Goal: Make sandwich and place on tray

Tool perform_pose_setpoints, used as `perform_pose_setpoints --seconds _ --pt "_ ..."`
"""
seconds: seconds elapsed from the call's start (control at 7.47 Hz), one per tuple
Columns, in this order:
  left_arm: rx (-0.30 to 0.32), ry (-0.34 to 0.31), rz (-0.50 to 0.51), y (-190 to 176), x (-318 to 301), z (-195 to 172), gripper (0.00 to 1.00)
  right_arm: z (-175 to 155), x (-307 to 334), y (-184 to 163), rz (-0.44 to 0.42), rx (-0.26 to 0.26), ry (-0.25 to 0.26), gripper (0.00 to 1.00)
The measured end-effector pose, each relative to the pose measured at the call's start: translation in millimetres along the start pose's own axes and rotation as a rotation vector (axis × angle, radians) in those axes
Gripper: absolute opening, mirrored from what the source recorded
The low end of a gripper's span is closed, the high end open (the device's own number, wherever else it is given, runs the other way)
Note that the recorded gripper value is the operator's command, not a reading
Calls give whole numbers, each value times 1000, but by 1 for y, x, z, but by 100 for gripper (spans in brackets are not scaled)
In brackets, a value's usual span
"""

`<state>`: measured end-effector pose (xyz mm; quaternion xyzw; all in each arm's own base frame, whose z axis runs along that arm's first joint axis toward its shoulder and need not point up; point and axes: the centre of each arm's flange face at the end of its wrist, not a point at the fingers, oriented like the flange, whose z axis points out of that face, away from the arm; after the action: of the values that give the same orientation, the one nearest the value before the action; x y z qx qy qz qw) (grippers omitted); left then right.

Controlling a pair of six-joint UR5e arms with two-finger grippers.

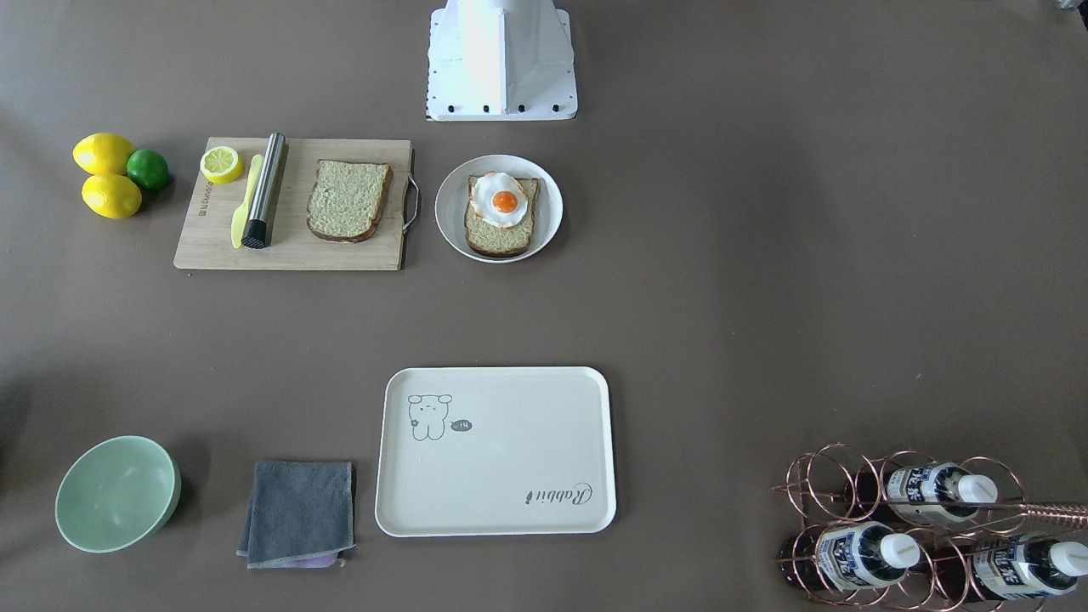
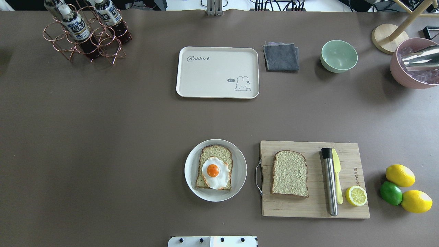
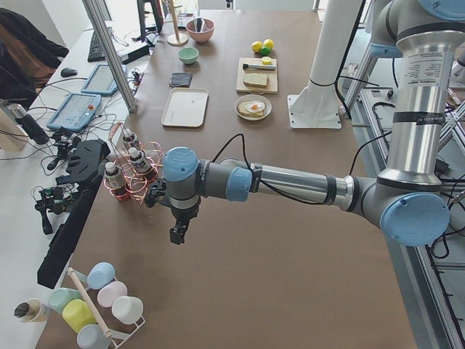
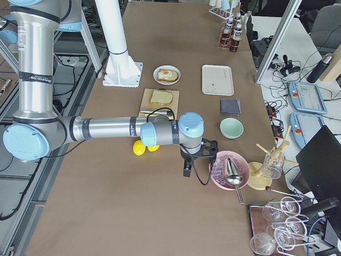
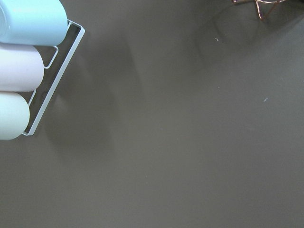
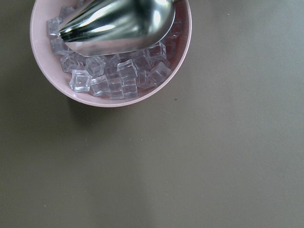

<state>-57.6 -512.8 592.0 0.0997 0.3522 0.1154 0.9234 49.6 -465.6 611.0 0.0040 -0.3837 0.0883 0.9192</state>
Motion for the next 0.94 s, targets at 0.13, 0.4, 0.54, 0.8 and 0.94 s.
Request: perform_pose_setpoints --seconds 0.13,0.4,0.54,0.8,0.94 --pt "-1 2 -1 6 1 0 98 0 -1 0 -1 1 -1 99" --pt "2 1 0 9 3 -2 98 -2 -2 0 -5 4 -3 99" --pt "1 1 -2 10 3 -2 98 -3 -3 0 -7 5 -3 99" --pt "1 0 -3 11 2 -2 98 -3 -4 1 -8 4 -4 99" --pt "1 -1 -4 11 2 -2 98 -3 -4 1 -9 4 -5 99"
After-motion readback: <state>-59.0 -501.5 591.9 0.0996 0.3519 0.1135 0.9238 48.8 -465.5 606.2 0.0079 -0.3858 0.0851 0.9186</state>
